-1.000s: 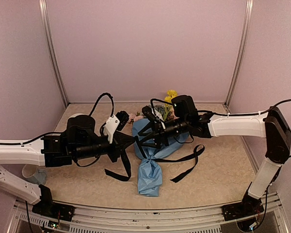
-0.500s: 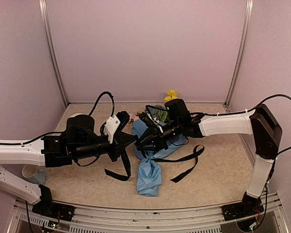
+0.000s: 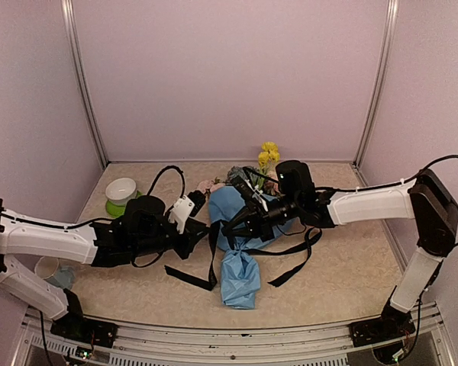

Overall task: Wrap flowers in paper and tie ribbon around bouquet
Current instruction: Pass from the left arm to the right, then pass from the right arm to the left, then pick up the right side of the half-tied ribbon from the center of the board, then place the right side of the half-tied ribbon at the center of the board, then pass from the left arm to the right

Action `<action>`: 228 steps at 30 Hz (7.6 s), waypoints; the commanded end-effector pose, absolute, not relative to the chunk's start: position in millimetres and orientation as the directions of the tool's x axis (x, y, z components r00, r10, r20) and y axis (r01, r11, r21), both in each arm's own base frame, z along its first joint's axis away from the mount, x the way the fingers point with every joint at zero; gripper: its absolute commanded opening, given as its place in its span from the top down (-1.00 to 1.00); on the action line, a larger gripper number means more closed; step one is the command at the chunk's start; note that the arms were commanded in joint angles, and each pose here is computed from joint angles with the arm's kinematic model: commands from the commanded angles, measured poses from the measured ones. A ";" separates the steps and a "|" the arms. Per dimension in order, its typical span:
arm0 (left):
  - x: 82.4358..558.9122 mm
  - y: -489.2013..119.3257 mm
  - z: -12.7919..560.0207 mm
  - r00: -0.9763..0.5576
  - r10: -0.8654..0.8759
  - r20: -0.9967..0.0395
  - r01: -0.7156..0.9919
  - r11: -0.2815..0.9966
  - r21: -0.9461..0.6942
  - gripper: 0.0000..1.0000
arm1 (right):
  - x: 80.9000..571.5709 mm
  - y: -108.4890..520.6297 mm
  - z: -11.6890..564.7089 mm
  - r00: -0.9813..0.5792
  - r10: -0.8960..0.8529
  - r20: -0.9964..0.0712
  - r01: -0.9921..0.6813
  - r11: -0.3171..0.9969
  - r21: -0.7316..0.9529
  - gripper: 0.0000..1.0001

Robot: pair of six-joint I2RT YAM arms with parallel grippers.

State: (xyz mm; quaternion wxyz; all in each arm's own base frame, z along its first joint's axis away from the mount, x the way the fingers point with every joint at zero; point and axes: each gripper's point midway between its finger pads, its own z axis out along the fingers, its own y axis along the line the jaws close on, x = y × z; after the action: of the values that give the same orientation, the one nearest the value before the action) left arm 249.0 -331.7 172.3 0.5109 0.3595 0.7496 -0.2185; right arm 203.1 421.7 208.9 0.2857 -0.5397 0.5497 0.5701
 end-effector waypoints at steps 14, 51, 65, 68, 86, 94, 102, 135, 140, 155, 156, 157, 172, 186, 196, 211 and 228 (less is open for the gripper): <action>202.1 -312.9 197.8 -0.111 0.020 -0.994 0.821 0.565 -0.080 -0.76 | 203.1 410.9 238.9 -0.374 -0.058 -0.926 -0.924 -0.059 0.377 1.00; 198.2 -412.7 167.4 0.046 0.298 -0.953 0.916 0.369 0.159 1.00 | 199.2 414.1 237.2 -0.409 -0.038 -0.912 -0.912 0.010 0.409 1.00; 200.7 -415.4 152.8 0.032 0.333 -0.943 0.918 0.363 0.160 1.00 | 271.8 221.3 165.2 -0.718 0.052 -0.694 -0.247 0.913 0.324 -0.20; 200.1 -417.0 151.4 0.034 0.339 -0.940 0.921 0.354 0.161 1.00 | 262.0 168.3 132.9 -0.766 0.134 -0.628 -0.049 0.963 0.264 -0.18; 192.7 -420.3 147.1 0.054 0.358 -0.932 0.931 0.320 0.177 1.00 | 254.3 192.0 11.7 -0.947 -0.008 -0.321 -0.072 0.979 0.190 0.50; 193.6 -423.2 140.1 0.052 0.383 -0.922 0.931 0.315 0.183 1.00 | 274.0 210.1 111.3 -0.872 -0.043 -0.487 -0.190 0.947 0.258 1.00; 171.0 -421.1 140.1 0.123 0.377 -0.918 0.949 0.225 0.220 1.00 | 261.9 406.6 343.1 -0.503 -0.149 -0.851 -0.767 0.532 0.360 1.00; 153.3 -431.6 121.3 0.179 0.450 -0.875 0.944 0.172 0.281 1.00 | 205.4 609.8 322.7 -0.416 -0.282 -0.865 -0.909 0.145 0.390 -1.00; 152.6 -429.8 120.2 0.180 0.449 -0.875 0.944 0.172 0.282 1.00 | 214.1 606.8 301.0 -0.438 -0.323 -0.839 -0.897 0.219 0.384 -1.00; 153.8 -433.1 112.2 0.159 0.480 -0.863 0.949 0.165 0.267 1.00 | 237.7 560.0 253.1 -0.165 -0.611 -0.774 -0.894 0.425 -0.144 -0.90; 153.6 -432.7 112.2 0.159 0.480 -0.863 0.949 0.167 0.267 1.00 | 241.7 559.8 261.9 -0.177 -0.588 -0.789 -0.882 0.450 -0.137 -0.93; 153.3 -432.2 112.8 0.160 0.478 -0.864 0.949 0.167 0.268 1.00 | 245.8 557.8 272.3 -0.191 -0.559 -0.807 -0.875 0.470 -0.119 -0.95; 151.9 -424.6 118.1 0.165 0.443 -0.881 0.954 0.154 0.256 1.00 | 181.4 400.3 371.4 -0.100 -0.079 -0.992 -0.991 0.092 0.092 -0.97; 155.9 -422.6 120.7 0.144 0.430 -0.891 0.958 0.165 0.235 1.00 | 179.2 369.0 208.8 -0.367 -0.263 -0.892 -0.929 0.153 0.337 -0.10; 156.8 -422.9 121.3 0.141 0.428 -0.893 0.958 0.168 0.232 1.00 | 165.2 379.5 166.3 -0.470 -0.341 -0.814 -0.878 0.080 0.473 -0.24; 179.9 -416.1 134.1 0.059 0.411 -0.910 0.927 0.316 0.204 0.22 | 170.0 383.8 162.5 -0.512 -0.345 -0.787 -0.854 0.100 0.511 1.00; 288.8 -267.1 180.9 -0.444 0.006 -0.896 0.512 0.823 -0.248 -0.74 | 187.2 386.2 158.7 -0.537 -0.342 -0.771 -0.842 0.173 0.510 1.00</action>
State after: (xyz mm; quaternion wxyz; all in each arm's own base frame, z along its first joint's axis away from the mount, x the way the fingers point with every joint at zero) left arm 254.8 -302.3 227.2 0.6055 0.2559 0.7173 -0.2311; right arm 178.8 383.1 151.2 0.2415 -0.4156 0.7233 0.4958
